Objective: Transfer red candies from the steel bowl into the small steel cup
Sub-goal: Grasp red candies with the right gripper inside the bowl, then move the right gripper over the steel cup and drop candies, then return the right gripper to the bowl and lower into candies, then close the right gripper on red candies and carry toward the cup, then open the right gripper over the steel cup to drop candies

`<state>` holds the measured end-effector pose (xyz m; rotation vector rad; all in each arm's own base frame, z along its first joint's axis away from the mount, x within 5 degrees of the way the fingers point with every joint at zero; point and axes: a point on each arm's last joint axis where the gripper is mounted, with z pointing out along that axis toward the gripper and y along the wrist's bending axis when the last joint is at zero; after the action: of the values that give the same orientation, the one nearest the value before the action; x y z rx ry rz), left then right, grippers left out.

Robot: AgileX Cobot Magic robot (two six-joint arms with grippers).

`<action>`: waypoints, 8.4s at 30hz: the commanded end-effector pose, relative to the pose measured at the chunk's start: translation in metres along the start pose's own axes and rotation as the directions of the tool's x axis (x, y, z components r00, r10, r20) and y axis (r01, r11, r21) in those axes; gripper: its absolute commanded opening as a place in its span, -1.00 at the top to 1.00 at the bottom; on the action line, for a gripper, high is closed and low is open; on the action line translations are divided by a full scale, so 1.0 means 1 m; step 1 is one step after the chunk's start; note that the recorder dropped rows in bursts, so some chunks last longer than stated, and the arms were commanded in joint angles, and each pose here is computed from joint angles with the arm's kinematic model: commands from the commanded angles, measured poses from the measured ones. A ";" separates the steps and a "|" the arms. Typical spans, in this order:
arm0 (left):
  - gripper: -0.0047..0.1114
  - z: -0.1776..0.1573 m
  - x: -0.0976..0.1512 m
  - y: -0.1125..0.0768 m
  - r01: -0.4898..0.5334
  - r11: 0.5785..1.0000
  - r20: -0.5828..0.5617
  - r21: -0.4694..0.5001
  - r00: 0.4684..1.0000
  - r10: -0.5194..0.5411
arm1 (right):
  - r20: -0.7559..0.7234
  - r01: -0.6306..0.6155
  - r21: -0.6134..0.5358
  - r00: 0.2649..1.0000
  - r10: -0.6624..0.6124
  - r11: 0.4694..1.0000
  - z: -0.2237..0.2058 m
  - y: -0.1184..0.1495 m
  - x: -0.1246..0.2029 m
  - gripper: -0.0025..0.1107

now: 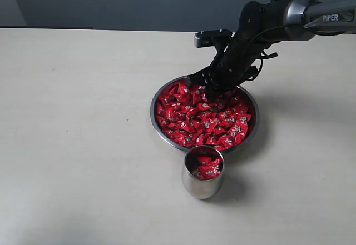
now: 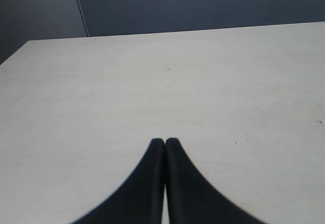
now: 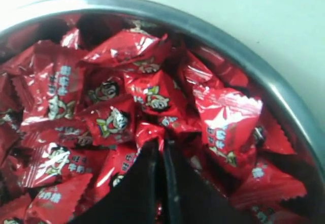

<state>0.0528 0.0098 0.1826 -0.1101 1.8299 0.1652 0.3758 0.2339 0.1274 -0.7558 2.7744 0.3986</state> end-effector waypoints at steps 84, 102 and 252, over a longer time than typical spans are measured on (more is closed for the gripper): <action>0.91 0.000 0.000 0.000 0.001 1.000 0.012 -0.003 1.000 -0.001 | 0.256 -0.048 0.100 0.966 0.020 0.994 -0.087 0.068 0.021 0.17; 0.91 0.000 0.000 0.000 0.001 1.000 0.012 -0.003 1.000 -0.001 | 0.081 -0.395 -0.005 0.915 0.394 0.919 -0.035 0.070 0.026 0.17; 0.91 0.000 0.000 0.000 0.001 1.000 0.012 -0.003 1.000 -0.001 | -0.115 0.226 -0.019 0.967 -0.226 0.974 -0.118 0.120 0.115 0.23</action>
<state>0.0528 0.0098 0.1826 -0.1101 1.8299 0.1652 0.1971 0.2423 0.2254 -1.1027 2.7640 0.3337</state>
